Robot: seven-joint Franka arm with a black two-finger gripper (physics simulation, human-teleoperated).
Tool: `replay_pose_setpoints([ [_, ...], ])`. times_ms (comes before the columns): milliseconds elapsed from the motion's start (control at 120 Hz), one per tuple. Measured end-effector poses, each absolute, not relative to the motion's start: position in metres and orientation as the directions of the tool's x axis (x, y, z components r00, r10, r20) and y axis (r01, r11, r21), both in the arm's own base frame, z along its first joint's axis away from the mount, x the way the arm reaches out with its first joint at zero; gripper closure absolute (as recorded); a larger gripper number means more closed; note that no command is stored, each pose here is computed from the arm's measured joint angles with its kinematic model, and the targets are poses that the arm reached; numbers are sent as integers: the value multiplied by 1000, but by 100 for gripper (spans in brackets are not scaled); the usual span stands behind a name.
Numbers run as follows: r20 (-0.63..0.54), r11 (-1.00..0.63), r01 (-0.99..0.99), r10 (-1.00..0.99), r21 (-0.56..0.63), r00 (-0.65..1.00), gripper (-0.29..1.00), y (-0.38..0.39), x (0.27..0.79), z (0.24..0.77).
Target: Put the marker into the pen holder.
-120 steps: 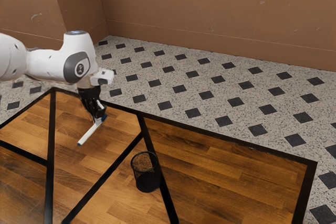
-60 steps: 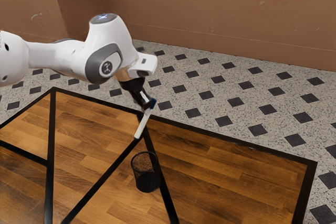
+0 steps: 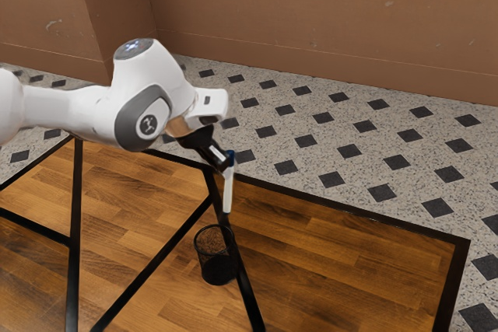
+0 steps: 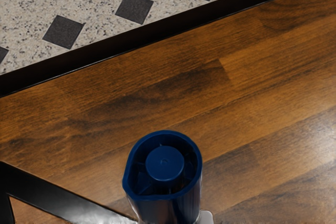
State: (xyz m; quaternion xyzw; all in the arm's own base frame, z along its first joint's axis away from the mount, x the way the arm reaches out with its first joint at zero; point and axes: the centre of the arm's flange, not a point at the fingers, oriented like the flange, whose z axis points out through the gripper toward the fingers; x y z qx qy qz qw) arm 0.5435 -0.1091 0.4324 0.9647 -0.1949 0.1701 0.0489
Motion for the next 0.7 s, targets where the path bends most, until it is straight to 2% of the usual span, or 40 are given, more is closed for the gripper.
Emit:
replay_pose_setpoints([
  [242, 340, -920, -390, -355, 36, 871, 79, -116, 498, 429],
  [392, 331, -928, -371, -337, 42, 881, 78, -114, 489, 425],
  [575, 327, -930, -364, -328, 55, 886, 39, -115, 488, 423],
  [667, 328, -930, -364, -327, 57, 887, 25, -115, 488, 423],
  [700, 335, -933, -355, -315, 64, 888, 22, -111, 495, 438],
])
